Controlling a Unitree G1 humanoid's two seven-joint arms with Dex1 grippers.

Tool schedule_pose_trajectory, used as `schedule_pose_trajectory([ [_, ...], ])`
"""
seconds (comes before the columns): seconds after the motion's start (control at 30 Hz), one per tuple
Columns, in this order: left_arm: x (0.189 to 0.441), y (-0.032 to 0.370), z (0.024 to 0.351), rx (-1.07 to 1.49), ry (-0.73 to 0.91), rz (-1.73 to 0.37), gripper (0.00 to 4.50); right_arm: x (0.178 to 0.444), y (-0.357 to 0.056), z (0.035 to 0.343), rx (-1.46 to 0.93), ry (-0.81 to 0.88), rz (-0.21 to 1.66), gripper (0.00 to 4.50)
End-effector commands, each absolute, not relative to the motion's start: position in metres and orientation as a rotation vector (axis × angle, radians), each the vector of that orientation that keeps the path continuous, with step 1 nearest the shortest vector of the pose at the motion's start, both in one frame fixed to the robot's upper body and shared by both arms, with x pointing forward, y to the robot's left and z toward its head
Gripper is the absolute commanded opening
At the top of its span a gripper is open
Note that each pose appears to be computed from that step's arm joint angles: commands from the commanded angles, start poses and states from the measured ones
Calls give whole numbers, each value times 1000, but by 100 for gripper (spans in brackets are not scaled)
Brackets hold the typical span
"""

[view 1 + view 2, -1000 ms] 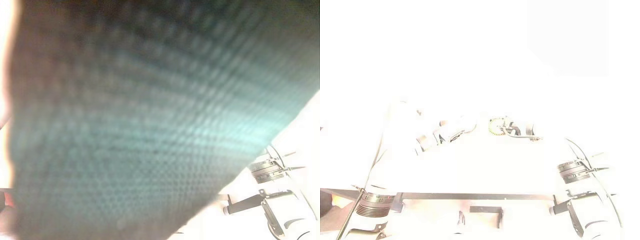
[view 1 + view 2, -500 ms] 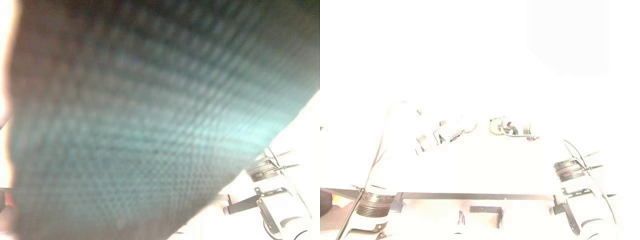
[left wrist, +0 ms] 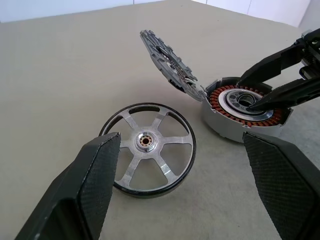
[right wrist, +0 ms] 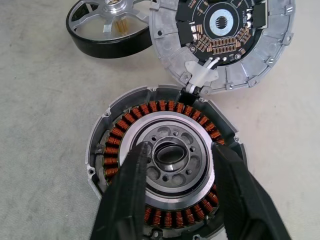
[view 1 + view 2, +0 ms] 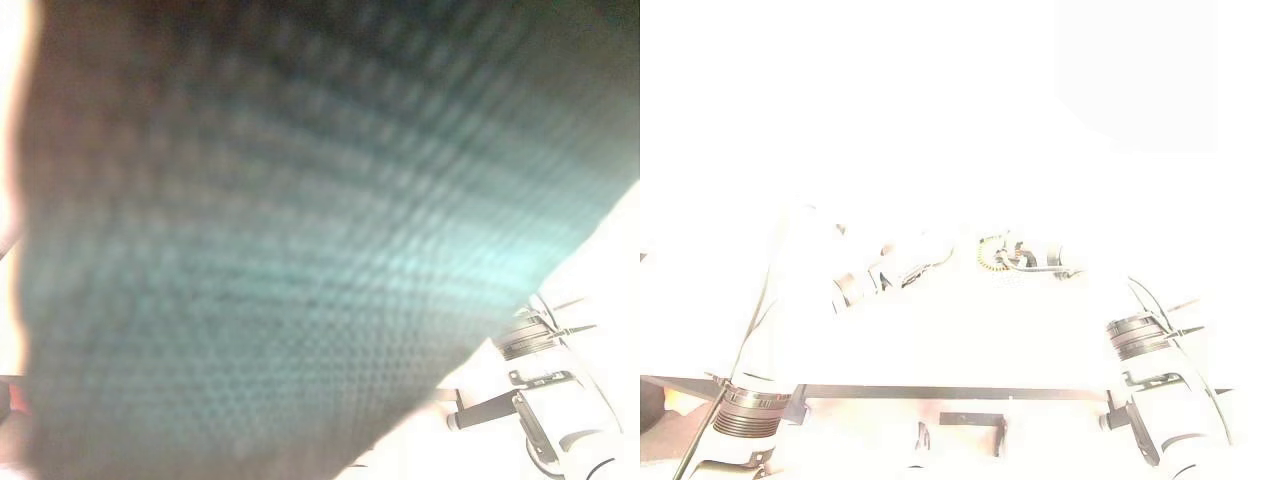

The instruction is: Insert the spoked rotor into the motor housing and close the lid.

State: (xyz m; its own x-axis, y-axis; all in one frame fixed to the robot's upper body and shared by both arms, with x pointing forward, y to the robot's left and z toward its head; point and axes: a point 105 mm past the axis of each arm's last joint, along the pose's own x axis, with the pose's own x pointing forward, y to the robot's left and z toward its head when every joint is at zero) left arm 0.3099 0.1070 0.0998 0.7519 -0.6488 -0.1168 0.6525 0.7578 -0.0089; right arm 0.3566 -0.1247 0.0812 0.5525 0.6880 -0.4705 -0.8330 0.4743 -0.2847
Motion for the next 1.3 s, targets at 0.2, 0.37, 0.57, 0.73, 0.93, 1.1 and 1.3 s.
schedule_pose_trajectory([
  [0.2,312,108,109,50,68,-706,413,366,-121,116,-528,183,929,325],
  [0.37,312,108,108,53,69,-706,413,370,-124,118,-504,182,910,263],
  [0.57,313,109,107,59,70,-704,413,368,-124,112,-516,198,918,60],
  [0.73,313,109,107,61,71,-704,413,366,-124,108,-519,216,921,2],
  [0.93,313,109,106,65,71,-705,413,362,-124,85,-528,286,911,2],
  [1.1,313,110,107,67,70,-703,413,361,-119,87,-528,282,903,2],
  [1.3,315,110,107,69,69,-704,413,367,-121,104,-536,239,874,2],
])
